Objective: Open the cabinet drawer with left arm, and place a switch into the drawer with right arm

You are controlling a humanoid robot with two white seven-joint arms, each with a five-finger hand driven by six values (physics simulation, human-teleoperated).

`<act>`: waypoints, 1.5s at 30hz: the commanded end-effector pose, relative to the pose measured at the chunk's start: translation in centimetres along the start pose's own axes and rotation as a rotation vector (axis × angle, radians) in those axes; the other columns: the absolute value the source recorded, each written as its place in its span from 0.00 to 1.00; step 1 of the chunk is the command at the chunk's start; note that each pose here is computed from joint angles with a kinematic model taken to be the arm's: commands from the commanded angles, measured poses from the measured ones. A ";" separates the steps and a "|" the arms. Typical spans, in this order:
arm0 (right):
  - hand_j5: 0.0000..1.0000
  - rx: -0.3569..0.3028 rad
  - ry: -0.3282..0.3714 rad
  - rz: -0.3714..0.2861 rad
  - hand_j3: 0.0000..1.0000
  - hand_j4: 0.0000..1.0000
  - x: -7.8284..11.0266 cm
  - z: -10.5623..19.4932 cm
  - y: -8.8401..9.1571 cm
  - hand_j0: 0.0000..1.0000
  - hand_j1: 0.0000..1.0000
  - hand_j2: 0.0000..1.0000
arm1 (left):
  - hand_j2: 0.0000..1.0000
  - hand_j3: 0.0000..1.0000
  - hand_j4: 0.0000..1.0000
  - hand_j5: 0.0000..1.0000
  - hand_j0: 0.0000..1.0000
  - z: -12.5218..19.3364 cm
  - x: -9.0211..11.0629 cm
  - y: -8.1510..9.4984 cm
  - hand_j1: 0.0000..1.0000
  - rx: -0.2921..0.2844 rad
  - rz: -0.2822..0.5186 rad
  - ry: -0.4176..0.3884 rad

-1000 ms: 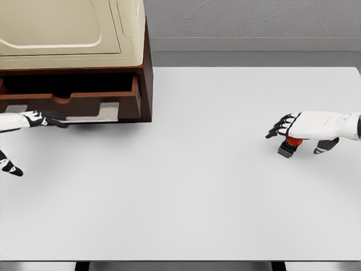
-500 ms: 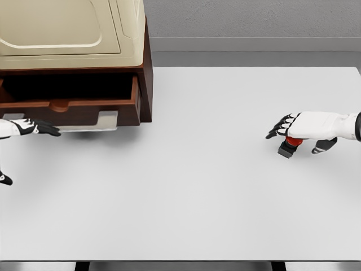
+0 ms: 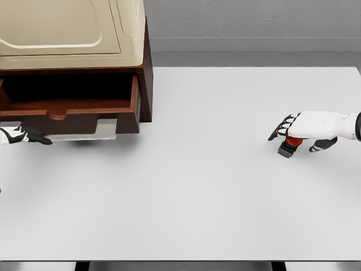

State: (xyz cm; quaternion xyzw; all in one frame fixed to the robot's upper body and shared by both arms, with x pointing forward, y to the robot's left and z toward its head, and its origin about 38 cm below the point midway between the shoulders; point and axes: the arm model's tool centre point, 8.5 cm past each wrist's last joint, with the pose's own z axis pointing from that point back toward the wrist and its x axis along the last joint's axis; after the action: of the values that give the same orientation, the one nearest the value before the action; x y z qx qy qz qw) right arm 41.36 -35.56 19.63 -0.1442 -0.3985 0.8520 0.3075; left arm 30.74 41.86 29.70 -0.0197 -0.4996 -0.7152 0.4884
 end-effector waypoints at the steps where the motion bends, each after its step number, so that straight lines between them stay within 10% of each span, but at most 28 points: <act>1: 0.88 -0.004 0.002 -0.004 0.88 0.88 -0.1 0.1 -0.1 0.88 0.88 0.88 | 1.00 1.00 1.00 1.00 1.00 0.4 0.1 0.1 1.00 0.012 0.014 -0.006; 29: 0.77 -0.008 -0.018 0.008 0.77 0.77 0.7 -0.4 -0.3 0.77 0.77 0.77 | 1.00 1.00 1.00 1.00 1.00 1.6 2.3 6.7 1.00 0.254 0.173 -0.053; 45: 0.71 -0.005 -0.018 0.004 0.71 0.71 0.6 -0.4 -0.1 0.71 0.71 0.71 | 1.00 1.00 1.00 1.00 1.00 1.0 1.9 7.0 1.00 0.263 0.225 -0.022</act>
State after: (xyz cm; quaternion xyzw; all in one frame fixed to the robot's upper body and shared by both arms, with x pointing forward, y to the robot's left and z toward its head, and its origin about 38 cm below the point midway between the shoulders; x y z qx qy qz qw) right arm 41.08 -34.83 19.39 -0.1379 -0.4020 0.8542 0.2997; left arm 34.31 41.14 35.96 -0.0186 -0.5876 -0.5865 0.5572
